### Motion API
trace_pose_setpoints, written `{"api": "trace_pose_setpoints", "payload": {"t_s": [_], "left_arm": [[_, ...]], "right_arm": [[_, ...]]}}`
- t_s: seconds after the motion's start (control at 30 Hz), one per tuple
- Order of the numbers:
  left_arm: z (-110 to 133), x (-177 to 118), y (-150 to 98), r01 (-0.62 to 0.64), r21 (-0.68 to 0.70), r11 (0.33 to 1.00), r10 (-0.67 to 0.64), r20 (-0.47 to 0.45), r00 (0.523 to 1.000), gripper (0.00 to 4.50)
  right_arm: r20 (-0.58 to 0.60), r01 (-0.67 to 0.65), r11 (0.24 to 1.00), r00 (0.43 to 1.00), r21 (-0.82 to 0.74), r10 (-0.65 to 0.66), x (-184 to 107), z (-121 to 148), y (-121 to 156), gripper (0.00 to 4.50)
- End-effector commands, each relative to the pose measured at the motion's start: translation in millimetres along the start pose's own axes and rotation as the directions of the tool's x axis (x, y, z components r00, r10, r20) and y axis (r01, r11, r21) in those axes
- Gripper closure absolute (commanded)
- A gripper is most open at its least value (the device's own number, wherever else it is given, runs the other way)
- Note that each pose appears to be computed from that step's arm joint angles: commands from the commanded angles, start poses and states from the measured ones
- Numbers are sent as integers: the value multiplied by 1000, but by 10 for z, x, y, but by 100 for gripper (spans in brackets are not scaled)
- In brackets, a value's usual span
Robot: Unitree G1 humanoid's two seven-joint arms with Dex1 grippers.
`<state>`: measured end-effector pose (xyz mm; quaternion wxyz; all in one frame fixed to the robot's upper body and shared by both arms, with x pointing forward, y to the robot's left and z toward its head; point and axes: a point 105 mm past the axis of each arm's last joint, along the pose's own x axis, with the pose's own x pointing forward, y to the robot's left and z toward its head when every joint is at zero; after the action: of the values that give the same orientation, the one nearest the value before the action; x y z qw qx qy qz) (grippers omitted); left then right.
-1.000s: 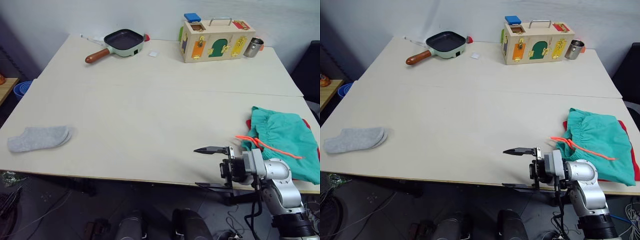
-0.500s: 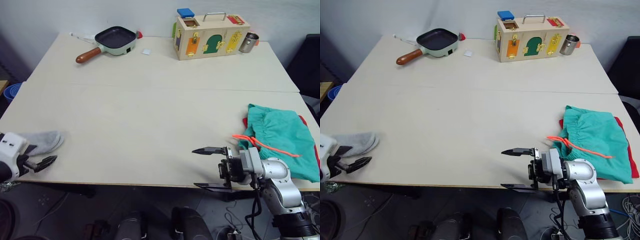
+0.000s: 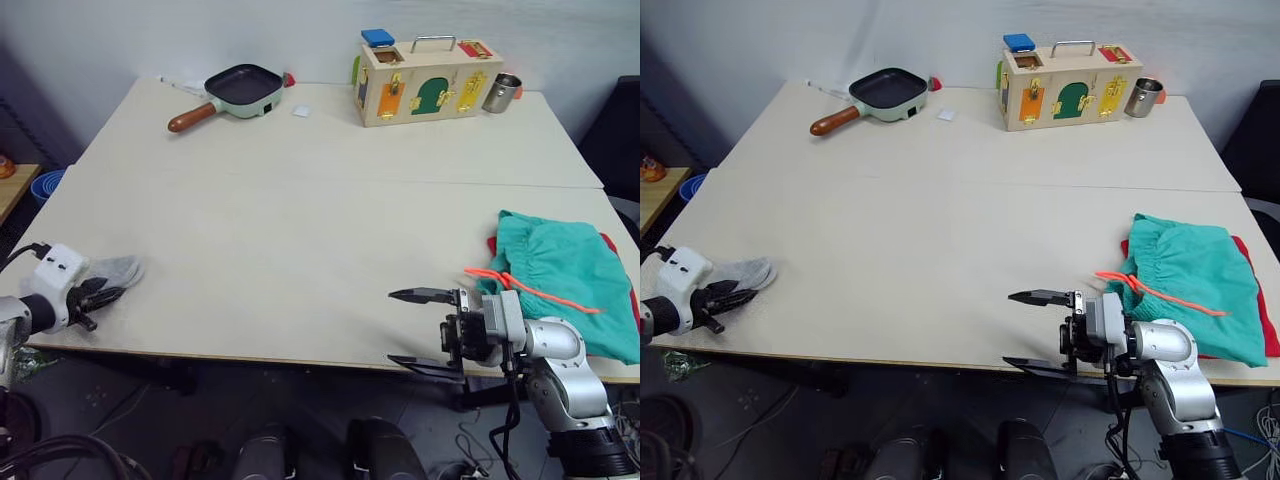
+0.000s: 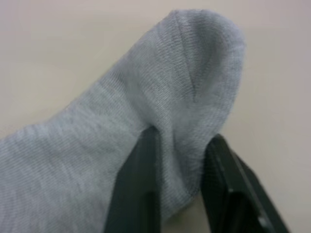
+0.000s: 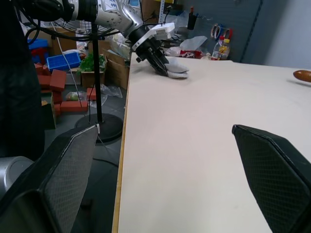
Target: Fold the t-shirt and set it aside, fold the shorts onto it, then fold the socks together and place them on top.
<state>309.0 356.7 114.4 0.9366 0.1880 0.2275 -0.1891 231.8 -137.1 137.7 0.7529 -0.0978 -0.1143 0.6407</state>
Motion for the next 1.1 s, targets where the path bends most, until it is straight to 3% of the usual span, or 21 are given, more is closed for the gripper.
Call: {"api": "trace_pose_setpoints", "payload": {"t_s": [0.03,0.17,0.27,0.5,0.67,0.77,0.8,0.9,1.03,1.07,1.1], "left_arm": [[370,212,-425,154,22,988,-155,77,985,446],[927,413,-1093,321,54,945,-326,177,929,446],[1170,559,-1495,397,65,916,-401,211,891,446],[1505,986,-2276,543,117,832,-554,251,794,446],[1636,1102,-2667,605,167,779,-626,260,735,446],[1668,1074,-2792,653,127,747,-657,292,695,446],[1678,1047,-2811,666,119,736,-666,305,681,397],[1705,945,-2814,685,132,716,-682,340,647,313],[1731,737,-2775,725,197,660,-734,371,568,184],[1733,695,-2725,719,220,660,-737,376,561,157],[1730,649,-2665,715,237,658,-740,380,555,157]], "right_arm": [[-15,16,998,1000,-57,-17,-61,95,4,0],[-50,32,998,998,-61,-35,-136,84,12,0],[-67,43,997,997,-66,-47,-170,87,-13,0],[-103,49,996,993,-68,-56,-193,152,-65,0],[-122,78,995,989,-64,-85,-184,179,-97,0],[-137,104,994,985,-43,-109,-180,188,-97,0],[-141,115,993,983,-34,-119,-182,192,-98,0],[-159,132,991,978,-9,-132,-180,185,-89,0],[-148,170,985,975,28,-164,-134,200,-126,0],[-144,181,983,974,40,-173,-119,206,-138,0],[-142,186,981,974,48,-177,-103,213,-144,0]]}}
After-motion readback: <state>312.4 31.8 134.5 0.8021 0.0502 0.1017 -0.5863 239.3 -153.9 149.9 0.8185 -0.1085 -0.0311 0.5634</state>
